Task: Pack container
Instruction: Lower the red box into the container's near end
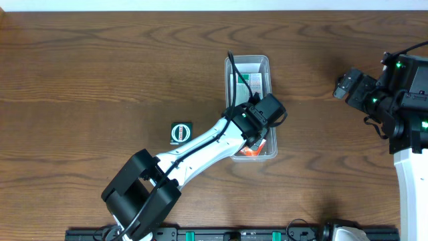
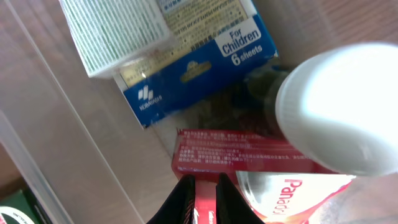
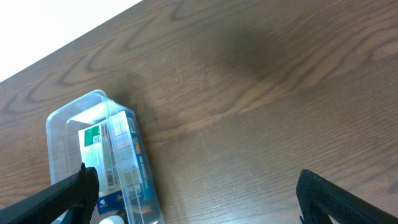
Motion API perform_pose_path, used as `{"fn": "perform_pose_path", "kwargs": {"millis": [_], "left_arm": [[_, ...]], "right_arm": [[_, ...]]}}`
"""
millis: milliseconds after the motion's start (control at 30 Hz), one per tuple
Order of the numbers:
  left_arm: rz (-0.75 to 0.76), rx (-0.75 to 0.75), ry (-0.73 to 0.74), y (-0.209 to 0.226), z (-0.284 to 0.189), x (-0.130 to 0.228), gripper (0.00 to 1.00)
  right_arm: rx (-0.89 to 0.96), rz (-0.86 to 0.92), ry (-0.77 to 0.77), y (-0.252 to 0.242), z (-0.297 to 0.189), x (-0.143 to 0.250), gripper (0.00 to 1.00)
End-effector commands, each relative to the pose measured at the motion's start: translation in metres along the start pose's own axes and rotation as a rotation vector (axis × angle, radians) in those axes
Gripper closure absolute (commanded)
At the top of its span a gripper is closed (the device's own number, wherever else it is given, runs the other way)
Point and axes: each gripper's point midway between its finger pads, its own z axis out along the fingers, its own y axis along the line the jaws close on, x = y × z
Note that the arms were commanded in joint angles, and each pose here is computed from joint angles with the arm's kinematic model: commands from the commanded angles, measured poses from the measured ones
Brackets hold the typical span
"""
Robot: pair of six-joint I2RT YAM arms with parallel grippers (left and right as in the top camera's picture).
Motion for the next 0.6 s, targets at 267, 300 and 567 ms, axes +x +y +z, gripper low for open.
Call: {"fn": "perform_pose_path", "kwargs": {"millis": [267, 300, 567], "left_arm": [[0.052, -0.041, -0.064, 0.0, 0.002, -0.011, 0.86], [0.051, -0.053, -0.081, 0.001, 0.002, -0.014, 0.86], [0.039, -0.089, -0.126, 0.006, 0.001, -0.024, 0.86]], "right_arm": [[0.0, 0.012, -0.005, -0.001, -0.001, -0.002, 0.01], [0.0, 0.012, -0.005, -0.001, -0.001, -0.002, 0.01], [0.0, 0.012, -0.004, -0.001, -0.001, -0.001, 0.01]]}}
